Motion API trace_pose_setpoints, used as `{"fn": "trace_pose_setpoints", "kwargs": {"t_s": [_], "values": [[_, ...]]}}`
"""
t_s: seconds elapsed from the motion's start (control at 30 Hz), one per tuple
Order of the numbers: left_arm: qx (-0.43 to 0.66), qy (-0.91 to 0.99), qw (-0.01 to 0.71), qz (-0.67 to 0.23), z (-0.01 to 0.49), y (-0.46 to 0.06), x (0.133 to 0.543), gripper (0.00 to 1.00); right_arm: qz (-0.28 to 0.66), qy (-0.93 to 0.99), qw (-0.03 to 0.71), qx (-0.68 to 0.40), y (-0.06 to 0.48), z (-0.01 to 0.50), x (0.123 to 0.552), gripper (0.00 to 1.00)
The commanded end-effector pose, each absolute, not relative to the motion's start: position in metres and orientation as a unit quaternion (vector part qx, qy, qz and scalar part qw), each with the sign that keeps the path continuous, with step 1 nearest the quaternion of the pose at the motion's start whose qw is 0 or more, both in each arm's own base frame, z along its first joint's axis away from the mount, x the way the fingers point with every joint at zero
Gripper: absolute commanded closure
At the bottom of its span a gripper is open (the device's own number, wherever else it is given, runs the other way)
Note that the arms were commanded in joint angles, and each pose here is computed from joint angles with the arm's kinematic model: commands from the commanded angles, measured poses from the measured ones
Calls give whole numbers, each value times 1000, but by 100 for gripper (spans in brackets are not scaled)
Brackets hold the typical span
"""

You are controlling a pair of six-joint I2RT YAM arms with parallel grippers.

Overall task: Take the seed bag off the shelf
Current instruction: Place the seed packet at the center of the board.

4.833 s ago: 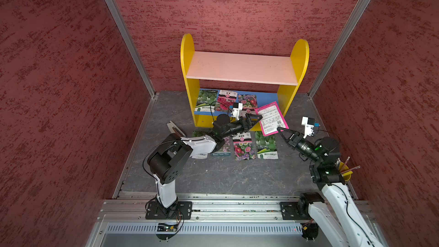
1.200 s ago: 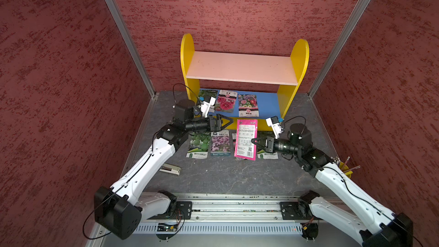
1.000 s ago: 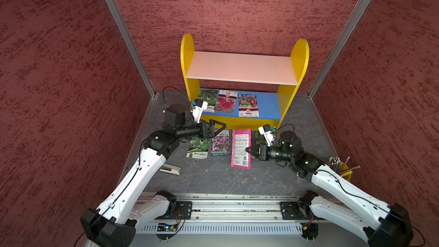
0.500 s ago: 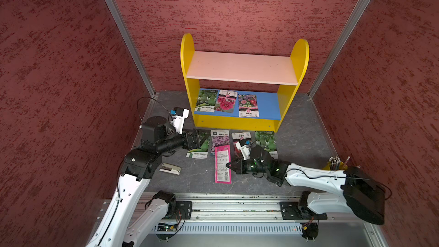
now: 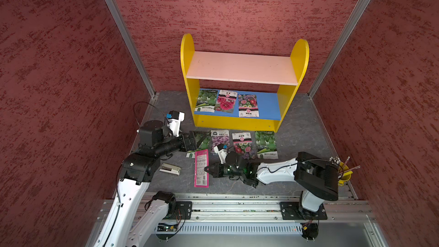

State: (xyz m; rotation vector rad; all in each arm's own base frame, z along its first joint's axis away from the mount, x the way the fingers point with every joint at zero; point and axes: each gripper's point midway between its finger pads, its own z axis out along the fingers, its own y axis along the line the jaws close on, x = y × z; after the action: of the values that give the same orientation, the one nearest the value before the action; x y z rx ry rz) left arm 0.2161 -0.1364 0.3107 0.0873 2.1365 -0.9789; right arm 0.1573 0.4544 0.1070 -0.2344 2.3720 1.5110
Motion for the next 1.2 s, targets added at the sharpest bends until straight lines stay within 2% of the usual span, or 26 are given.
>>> {"fn": "trace_pose_setpoints", "kwargs": {"t_s": [0.0, 0.37, 1.17], "values": [[33, 839, 384, -384, 309, -135, 213, 0, 549, 814, 177, -73, 474, 124, 154, 100], [30, 837, 383, -389, 306, -133, 212, 0, 478, 860, 170, -51, 470, 82, 152, 100], [28, 838, 379, -392, 301, -133, 210, 0, 414, 901, 121, -40, 476, 29, 147, 100]]}}
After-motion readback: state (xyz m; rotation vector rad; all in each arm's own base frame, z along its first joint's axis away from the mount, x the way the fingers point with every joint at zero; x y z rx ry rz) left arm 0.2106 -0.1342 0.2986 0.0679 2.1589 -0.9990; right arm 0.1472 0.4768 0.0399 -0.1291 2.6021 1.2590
